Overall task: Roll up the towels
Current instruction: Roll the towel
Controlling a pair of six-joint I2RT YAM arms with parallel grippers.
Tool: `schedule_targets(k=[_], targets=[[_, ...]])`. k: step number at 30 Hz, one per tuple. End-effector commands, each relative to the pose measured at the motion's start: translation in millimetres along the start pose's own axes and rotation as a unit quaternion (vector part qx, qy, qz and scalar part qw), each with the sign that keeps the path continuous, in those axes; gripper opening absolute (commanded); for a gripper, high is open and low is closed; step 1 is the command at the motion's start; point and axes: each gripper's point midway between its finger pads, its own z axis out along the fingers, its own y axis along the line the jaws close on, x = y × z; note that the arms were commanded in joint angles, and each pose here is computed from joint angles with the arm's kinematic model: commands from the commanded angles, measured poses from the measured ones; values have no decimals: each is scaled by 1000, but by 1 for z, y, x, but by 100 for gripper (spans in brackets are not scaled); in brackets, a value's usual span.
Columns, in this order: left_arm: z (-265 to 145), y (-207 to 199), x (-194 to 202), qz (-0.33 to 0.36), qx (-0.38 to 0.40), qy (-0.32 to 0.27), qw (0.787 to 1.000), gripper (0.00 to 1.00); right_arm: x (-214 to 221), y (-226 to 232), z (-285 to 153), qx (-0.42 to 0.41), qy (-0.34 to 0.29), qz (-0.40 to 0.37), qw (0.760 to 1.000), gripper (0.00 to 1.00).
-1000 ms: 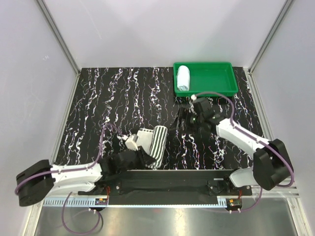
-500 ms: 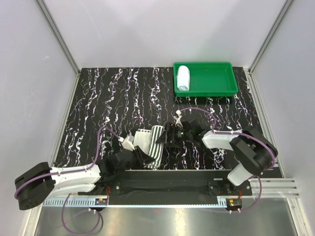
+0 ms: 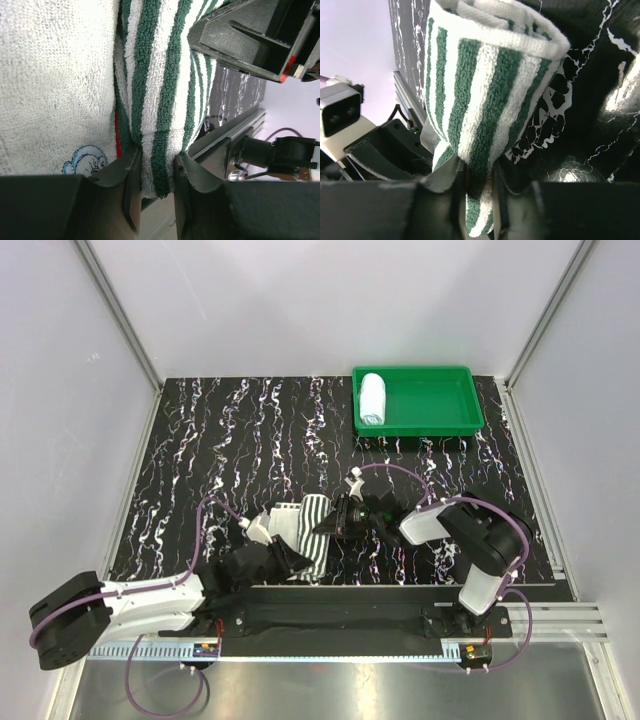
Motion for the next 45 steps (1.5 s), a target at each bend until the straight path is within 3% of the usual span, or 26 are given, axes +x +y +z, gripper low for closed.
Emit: schedule_targets(k=[1, 2, 4, 7, 8, 12, 18, 21, 22, 27, 32, 37, 45], targets=[[-8, 57, 12, 69, -114, 34, 990, 24, -6, 8, 3, 0, -13, -20, 1000, 20], [-6, 45, 7, 79, -114, 30, 990, 33, -7, 7, 1, 11, -12, -24, 1000, 17], [-8, 46, 2, 103, -129, 26, 986, 34, -9, -2, -4, 57, -9, -32, 998, 17], [-13, 44, -3, 123, -137, 24, 983, 44, -10, -13, -15, 112, -4, -40, 993, 17], [-14, 42, -6, 129, -140, 17, 982, 52, -5, -20, -19, 135, 8, -37, 990, 17], [-18, 20, -18, 160, -144, 3, 977, 68, -6, -27, -27, 175, 18, -45, 983, 15], [-25, -2, -33, 233, -168, -19, 958, 69, 1, -45, -54, 264, 44, -42, 963, 14], [-26, -21, -40, 287, -166, -33, 943, 75, 2, -49, -70, 305, 57, -48, 949, 14], [-26, -27, -42, 314, -163, -34, 935, 82, 2, -51, -73, 316, 61, -49, 946, 14], [-21, -74, -38, 398, -140, -53, 905, 84, 2, -52, -92, 364, 79, -49, 927, 15], [-12, -105, -14, 463, -110, -49, 878, 86, -3, -56, -105, 411, 83, -47, 906, 15], [2, -132, 20, 498, -71, -37, 864, 86, -2, -56, -104, 417, 94, -42, 903, 15], [35, -139, 66, 534, -62, -6, 843, 87, -4, -50, -103, 414, 97, -40, 904, 15]])
